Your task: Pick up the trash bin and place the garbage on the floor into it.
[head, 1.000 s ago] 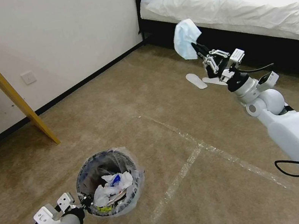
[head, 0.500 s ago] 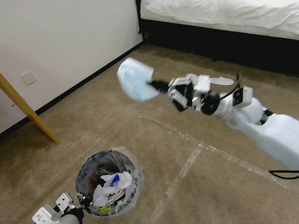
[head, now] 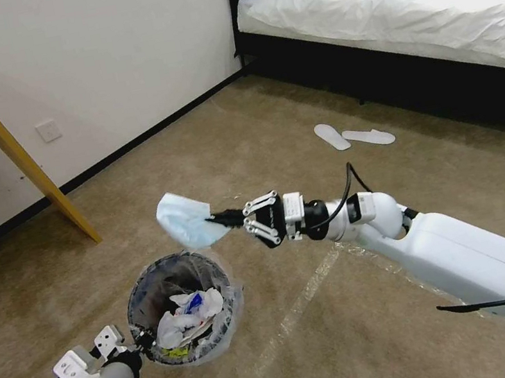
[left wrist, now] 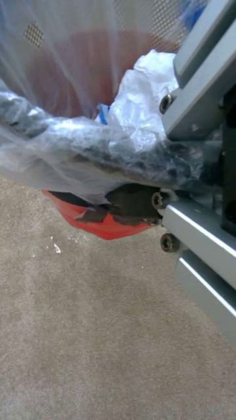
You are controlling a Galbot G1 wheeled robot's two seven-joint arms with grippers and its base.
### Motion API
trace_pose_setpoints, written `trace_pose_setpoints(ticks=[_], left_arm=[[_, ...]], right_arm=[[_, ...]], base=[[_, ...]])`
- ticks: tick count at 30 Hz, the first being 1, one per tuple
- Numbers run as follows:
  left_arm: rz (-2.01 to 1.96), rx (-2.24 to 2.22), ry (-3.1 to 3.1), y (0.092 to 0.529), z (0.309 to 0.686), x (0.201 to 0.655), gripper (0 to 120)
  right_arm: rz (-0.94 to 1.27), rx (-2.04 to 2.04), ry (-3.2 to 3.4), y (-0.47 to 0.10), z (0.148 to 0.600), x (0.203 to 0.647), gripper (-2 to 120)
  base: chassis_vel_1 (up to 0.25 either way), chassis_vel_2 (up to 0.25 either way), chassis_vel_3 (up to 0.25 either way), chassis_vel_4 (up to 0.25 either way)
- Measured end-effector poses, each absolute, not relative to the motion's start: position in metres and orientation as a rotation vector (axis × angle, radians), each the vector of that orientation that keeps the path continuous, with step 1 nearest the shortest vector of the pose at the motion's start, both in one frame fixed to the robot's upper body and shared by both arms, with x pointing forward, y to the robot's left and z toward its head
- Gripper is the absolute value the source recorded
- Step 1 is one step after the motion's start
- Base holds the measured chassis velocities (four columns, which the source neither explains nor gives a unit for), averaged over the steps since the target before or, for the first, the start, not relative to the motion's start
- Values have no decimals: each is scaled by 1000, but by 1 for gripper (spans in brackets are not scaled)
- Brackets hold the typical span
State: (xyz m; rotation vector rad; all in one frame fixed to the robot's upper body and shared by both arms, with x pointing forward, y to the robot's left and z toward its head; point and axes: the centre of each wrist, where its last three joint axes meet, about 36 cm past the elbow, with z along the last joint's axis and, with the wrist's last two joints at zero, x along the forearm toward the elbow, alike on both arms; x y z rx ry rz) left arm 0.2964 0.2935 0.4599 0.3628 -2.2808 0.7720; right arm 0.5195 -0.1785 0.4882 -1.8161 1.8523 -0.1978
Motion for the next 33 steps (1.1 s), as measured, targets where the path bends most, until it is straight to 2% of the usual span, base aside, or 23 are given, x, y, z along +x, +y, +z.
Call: trace_pose_setpoints(ticks=[20, 33], left_arm=[[771, 348, -2289, 291, 466, 292, 0], [774, 337, -2287, 288, 466, 292, 0]], right_arm=[[-330, -1952, 1859, -171, 429, 544, 0], [-383, -1996, 1838, -160, 419, 556, 0]], base=[[0, 0, 0, 0], [0, 0, 0, 0]])
